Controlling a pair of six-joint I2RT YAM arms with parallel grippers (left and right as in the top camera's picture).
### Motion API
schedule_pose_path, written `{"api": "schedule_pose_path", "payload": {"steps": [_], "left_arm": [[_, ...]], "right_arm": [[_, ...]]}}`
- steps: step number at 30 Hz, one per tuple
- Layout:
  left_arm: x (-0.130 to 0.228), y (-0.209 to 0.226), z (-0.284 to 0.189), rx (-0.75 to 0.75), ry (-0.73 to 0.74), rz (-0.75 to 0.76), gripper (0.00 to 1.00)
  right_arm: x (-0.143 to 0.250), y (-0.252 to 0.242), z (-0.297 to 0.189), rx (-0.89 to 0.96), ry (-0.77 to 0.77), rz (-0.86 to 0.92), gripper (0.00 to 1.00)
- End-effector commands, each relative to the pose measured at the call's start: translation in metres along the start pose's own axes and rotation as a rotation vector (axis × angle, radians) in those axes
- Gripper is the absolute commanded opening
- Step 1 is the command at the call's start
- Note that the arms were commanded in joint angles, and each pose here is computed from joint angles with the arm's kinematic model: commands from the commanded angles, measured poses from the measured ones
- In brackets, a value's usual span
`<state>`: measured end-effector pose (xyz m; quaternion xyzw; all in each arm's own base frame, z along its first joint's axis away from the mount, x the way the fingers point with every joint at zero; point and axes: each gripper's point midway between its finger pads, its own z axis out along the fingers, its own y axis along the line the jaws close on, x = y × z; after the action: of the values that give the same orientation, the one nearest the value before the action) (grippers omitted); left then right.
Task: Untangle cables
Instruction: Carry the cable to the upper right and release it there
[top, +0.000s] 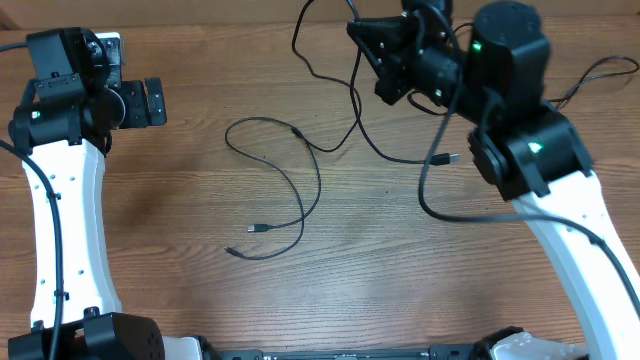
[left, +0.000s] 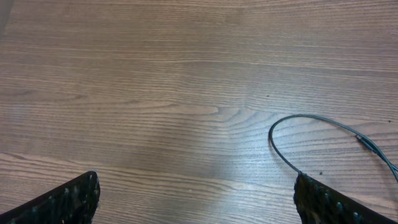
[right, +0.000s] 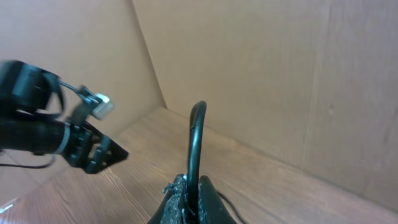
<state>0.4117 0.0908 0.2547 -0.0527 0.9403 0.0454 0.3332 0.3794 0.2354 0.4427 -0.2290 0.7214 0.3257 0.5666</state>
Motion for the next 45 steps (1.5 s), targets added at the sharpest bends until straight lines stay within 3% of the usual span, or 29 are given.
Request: {"api": "schedule_pose_path", "payload": {"steps": [1, 5, 11, 23, 31, 45], "left_arm": [[-0.004, 0.000, -0.004, -0.004, -0.013, -0.011, 1.00], [-0.004, 0.000, -0.004, -0.004, -0.013, -0.012, 0.99], [-0.004, 0.000, -0.004, -0.004, -0.013, -0.012, 0.99], [-0.004, 0.000, -0.004, -0.004, -0.013, -0.011, 1.00], [-0.004, 0.000, -0.004, -0.004, -0.013, -0.012, 1.00], [-0.004, 0.000, -0.004, -0.004, -0.013, -0.012, 1.00]], "right_arm": [[-0.031, 0.020, -0.031, -0.021, -0.089, -0.053, 0.04], [-0.045, 0.027, -0.050, -0.013, -0.130, -0.071, 0.04], [-0.056, 0.009, -0.071, 0.148, -0.171, -0.065, 0.04], [-0.040, -0.084, -0.121, 0.759, -0.140, -0.011, 0.04], [-0.012, -0.148, -0.164, 1.038, -0.038, 0.042, 0.04], [0.052, -0.249, -0.203, 1.169, 0.168, 0.211, 0.04]]}}
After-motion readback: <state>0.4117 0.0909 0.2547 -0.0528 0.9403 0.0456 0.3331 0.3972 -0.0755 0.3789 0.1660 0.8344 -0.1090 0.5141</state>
